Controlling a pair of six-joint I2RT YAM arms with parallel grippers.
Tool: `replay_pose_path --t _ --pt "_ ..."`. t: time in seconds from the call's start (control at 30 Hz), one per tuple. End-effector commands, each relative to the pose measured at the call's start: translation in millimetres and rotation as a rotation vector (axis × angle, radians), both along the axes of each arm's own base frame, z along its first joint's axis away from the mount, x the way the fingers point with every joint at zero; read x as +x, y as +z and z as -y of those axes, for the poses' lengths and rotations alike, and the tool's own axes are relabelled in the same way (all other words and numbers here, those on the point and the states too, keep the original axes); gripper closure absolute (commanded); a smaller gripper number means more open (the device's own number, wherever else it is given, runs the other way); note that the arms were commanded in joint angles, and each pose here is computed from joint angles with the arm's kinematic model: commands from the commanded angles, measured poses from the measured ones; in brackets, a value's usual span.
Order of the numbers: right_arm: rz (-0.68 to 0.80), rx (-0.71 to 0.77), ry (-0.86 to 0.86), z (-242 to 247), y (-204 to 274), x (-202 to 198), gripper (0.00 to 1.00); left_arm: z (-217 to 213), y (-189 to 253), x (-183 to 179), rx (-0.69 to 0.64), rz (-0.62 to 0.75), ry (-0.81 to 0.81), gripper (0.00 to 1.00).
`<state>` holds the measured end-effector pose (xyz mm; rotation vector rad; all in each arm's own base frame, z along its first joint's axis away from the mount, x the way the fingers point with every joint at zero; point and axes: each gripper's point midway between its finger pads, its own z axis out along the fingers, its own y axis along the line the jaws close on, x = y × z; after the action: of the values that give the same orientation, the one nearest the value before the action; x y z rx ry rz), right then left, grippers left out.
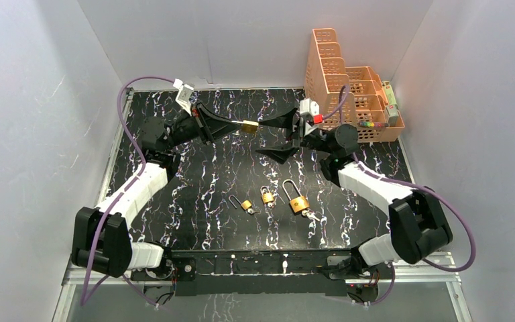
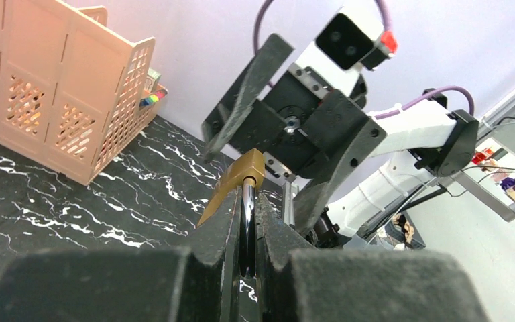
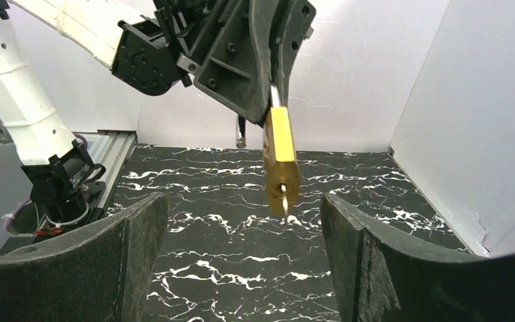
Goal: Lock with the key
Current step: Lock the lock.
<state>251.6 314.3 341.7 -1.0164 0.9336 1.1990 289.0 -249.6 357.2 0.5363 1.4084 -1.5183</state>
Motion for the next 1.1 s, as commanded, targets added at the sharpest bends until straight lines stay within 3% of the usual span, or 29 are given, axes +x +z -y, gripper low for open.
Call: replay_pose_path --t 0.0,0.2,0.4,0.43,0.47,0.5,0.6,0.63,0.7,0.73,0.87,0.9,1.07 --pt "0.117 0.092 0.038 -8 38 -8 0.10 -5 50 -29 -0.062 0.212 -0.014 1.00" --pt "0.127 0.105 0.090 -19 42 -12 0.12 -4 49 -31 -0.063 0.210 -0.025 1.00" --pt "0.120 0.115 0.137 -23 46 -15 0.35 -3 49 -32 -0.061 0.222 -0.025 1.00" --pt "0.113 0.110 0.148 -24 46 -15 0.50 -3 49 -31 -0.061 0.224 -0.025 1.00" --pt "0.095 0.098 0.164 -26 45 -15 0.86 -3 49 -31 -0.061 0.226 -0.022 1.00" --pt "0.068 0.079 0.175 -28 44 -13 1.00 -4 49 -30 -0.061 0.227 -0.020 1.00" --pt "-0.015 0.022 0.185 -32 40 -6 1.00 -4 51 -31 -0.062 0.233 -0.017 1.00" --pt "-0.035 0.005 0.178 -31 40 -4 1.00 -6 51 -31 -0.059 0.229 -0.010 0.91" --pt "-0.100 -0.038 0.155 -21 37 5 1.00 -12 50 -30 -0.040 0.218 0.002 0.16" --pt "-0.112 -0.049 0.146 -13 39 7 1.00 -19 50 -27 -0.031 0.217 0.025 0.03" --pt "-0.168 -0.089 0.137 19 37 12 1.00 -37 46 -24 0.039 0.230 0.102 0.02" --pt "-0.183 -0.103 0.155 22 37 9 1.00 -38 44 -25 0.058 0.239 0.097 0.05" --pt "-0.200 -0.152 0.236 23 39 0 1.00 -29 29 -31 0.121 0.162 -0.069 0.47"
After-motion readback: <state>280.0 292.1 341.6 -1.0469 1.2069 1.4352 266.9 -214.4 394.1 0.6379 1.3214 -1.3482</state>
